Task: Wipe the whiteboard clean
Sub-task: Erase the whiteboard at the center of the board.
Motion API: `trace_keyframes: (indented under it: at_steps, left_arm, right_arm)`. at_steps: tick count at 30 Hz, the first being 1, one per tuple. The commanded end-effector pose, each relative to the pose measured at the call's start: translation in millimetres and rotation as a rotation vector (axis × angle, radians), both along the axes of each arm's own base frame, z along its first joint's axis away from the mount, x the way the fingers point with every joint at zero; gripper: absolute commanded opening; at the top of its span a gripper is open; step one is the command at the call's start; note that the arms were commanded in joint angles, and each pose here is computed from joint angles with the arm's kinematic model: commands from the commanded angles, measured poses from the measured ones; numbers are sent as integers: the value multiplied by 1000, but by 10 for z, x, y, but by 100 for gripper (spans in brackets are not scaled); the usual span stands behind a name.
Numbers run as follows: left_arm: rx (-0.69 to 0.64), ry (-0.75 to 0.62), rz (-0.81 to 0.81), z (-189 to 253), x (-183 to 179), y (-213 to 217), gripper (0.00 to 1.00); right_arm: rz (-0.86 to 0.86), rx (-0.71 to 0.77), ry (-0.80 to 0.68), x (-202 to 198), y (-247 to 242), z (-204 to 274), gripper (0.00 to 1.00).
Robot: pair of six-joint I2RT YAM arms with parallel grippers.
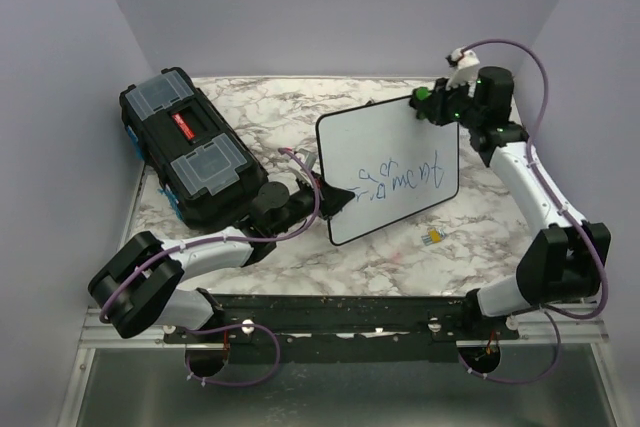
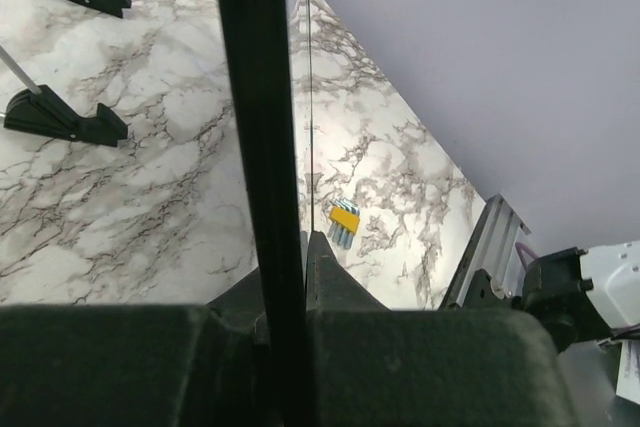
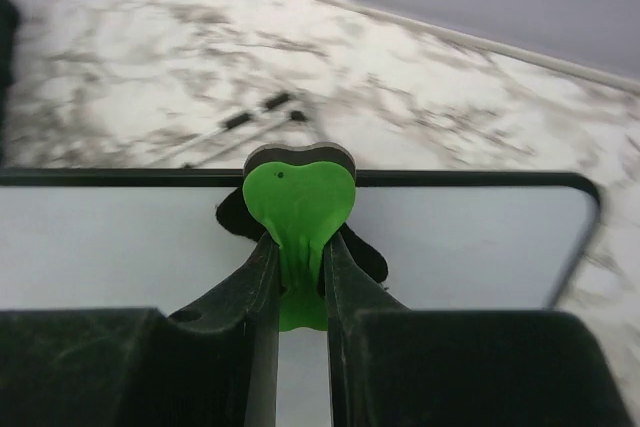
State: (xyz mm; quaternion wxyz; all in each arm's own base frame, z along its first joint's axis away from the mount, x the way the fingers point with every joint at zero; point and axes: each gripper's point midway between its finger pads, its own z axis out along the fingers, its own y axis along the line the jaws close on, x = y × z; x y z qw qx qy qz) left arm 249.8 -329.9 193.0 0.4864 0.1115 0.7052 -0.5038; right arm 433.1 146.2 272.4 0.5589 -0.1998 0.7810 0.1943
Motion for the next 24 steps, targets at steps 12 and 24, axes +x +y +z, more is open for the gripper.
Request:
trace_keyframes:
  at_steps: [12, 24]
  left_arm:
    - [-89, -155, -96, 483, -171, -102, 0]
    - [-95, -145, -97, 502, -167, -130, 0]
  right_arm:
    - [61, 116, 231, 2, -544, -783, 1]
    - [538, 123, 126, -1060, 1240, -200, 1]
